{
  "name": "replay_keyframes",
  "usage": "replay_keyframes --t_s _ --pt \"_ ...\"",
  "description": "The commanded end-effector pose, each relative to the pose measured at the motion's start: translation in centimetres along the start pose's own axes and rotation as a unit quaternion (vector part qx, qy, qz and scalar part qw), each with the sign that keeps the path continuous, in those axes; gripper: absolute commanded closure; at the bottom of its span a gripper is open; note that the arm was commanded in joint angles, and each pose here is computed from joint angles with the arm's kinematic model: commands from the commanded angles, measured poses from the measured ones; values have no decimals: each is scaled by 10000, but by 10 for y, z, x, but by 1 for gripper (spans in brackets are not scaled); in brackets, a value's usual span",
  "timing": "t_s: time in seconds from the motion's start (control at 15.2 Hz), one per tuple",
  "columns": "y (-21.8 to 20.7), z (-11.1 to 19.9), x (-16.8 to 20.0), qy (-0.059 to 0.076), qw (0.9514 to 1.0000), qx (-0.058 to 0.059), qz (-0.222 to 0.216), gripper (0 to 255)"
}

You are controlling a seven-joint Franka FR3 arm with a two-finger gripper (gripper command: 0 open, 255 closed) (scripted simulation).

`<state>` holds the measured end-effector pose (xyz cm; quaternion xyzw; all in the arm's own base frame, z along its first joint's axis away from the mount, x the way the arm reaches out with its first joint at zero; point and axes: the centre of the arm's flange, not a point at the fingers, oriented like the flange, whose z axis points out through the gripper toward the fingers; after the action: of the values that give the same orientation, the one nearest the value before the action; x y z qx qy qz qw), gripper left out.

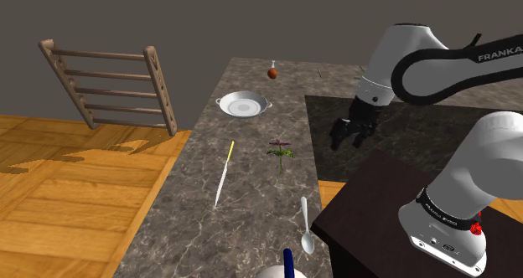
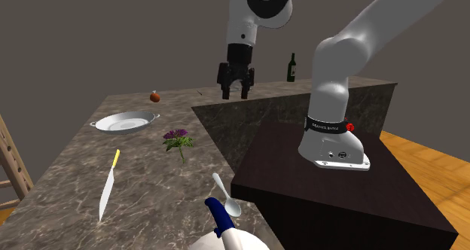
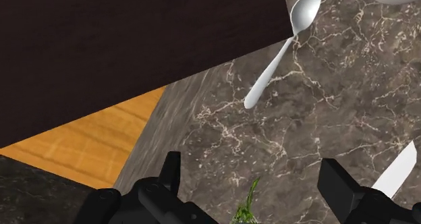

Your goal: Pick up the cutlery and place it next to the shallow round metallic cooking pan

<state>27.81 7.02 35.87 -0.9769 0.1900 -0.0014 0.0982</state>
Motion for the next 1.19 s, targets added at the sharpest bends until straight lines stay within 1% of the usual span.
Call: replay_keyframes --t_s 0.0,0.2,0.4,0.46,0.92,0.99,1.12 --pt "-7 27 -4 3 9999 60 152 0" --pt "-14 65 -11 -15 9992 145 360 0" --pt "-12 62 -8 19 9993 171 345 0" --pt "-24 115 -19 -41 9976 256 638 0" --pt "-45 202 -34 -84 9926 451 1122 0" --pt "-48 212 -36 -89 9919 473 1177 0" --pt "-49 223 -36 -89 9919 473 1177 0"
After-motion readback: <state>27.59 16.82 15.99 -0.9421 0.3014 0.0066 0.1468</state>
